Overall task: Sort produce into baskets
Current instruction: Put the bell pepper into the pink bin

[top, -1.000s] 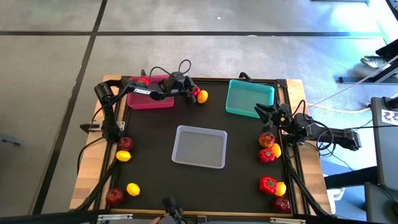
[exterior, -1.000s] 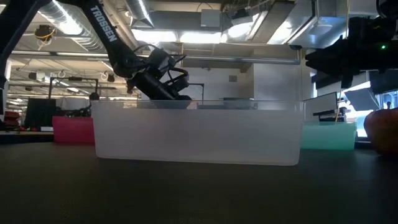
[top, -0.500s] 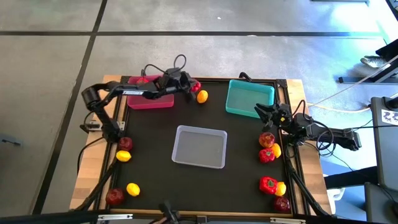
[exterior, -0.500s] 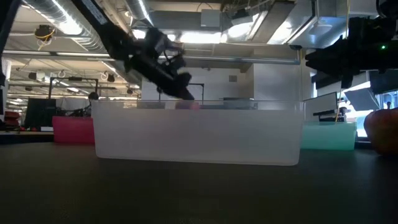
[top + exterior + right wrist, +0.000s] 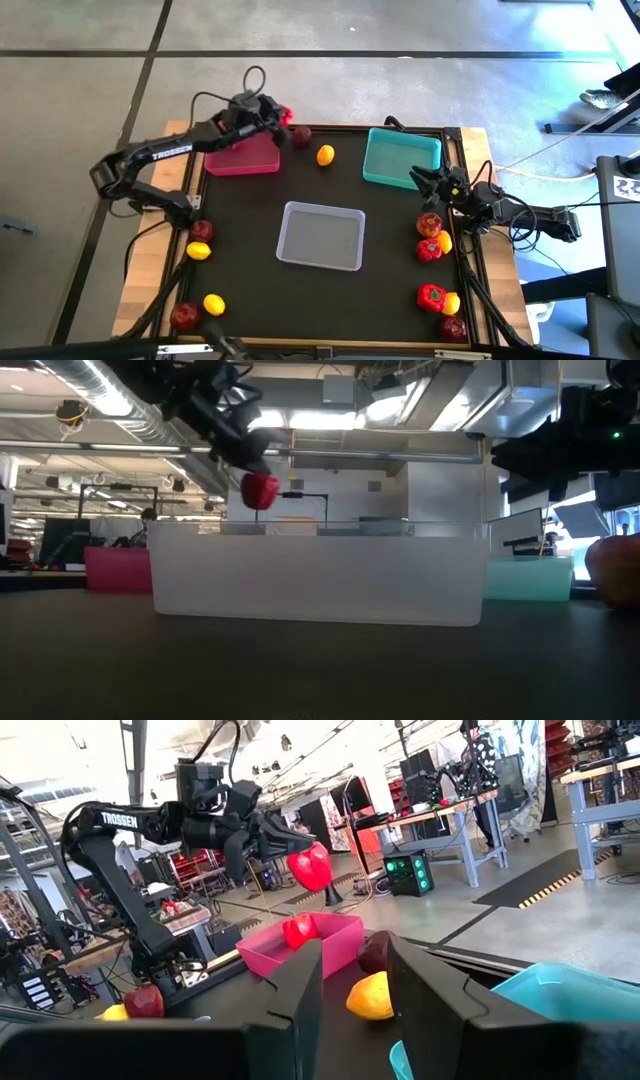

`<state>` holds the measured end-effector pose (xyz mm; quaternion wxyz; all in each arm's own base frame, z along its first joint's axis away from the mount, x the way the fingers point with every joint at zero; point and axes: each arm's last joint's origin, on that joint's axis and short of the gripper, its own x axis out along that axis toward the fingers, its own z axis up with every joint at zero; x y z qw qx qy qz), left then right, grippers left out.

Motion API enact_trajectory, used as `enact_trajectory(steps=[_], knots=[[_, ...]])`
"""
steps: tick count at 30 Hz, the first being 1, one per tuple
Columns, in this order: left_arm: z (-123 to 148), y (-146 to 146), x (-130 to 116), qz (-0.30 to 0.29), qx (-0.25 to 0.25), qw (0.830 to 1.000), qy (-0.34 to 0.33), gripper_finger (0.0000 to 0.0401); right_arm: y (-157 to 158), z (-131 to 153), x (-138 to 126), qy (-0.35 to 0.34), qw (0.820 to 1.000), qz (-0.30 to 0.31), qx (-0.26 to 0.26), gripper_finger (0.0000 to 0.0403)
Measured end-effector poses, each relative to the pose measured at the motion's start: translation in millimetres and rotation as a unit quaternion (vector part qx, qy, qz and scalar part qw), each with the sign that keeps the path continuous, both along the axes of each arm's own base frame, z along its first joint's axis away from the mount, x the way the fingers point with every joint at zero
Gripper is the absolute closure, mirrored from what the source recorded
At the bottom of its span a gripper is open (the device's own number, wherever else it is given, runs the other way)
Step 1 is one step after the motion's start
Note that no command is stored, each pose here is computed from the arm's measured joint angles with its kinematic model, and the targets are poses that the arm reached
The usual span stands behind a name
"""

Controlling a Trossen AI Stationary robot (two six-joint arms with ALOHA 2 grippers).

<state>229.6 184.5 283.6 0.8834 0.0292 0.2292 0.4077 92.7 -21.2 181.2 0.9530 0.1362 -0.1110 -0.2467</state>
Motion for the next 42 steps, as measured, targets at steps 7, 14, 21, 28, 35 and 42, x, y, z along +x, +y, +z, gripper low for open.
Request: enact_trajectory(steps=[7, 14, 21, 28, 35, 42], knots=[[-5, 13, -23, 0.062, -0.028, 0.997, 0.039, 0.0380, 0, -1, 0, 0.003, 1.000, 0.000, 0.000, 0.0288], [-28, 21, -40, 0.105, -0.061, 0.992, 0.039, 0.0380, 0, -1, 0, 0.006, 1.000, 0.000, 0.001, 0.0288], [-56, 24, -55, 0.142, -0.072, 0.987, 0.006, 0.0380, 0, -1, 0, 0.006, 1.000, 0.000, 0.001, 0.0288], [-82, 19, -65, 0.161, -0.086, 0.983, -0.011, 0.0380, 0, -1, 0, 0.006, 1.000, 0.000, 0.001, 0.0288], [-102, 11, -71, 0.162, -0.097, 0.982, 0.001, 0.0380, 0, -1, 0, 0.006, 1.000, 0.000, 0.001, 0.0288], [-112, 7, -77, 0.160, -0.101, 0.982, 0.023, 0.0380, 0, -2, 0, 0.013, 1.000, 0.000, 0.003, 0.0288]])
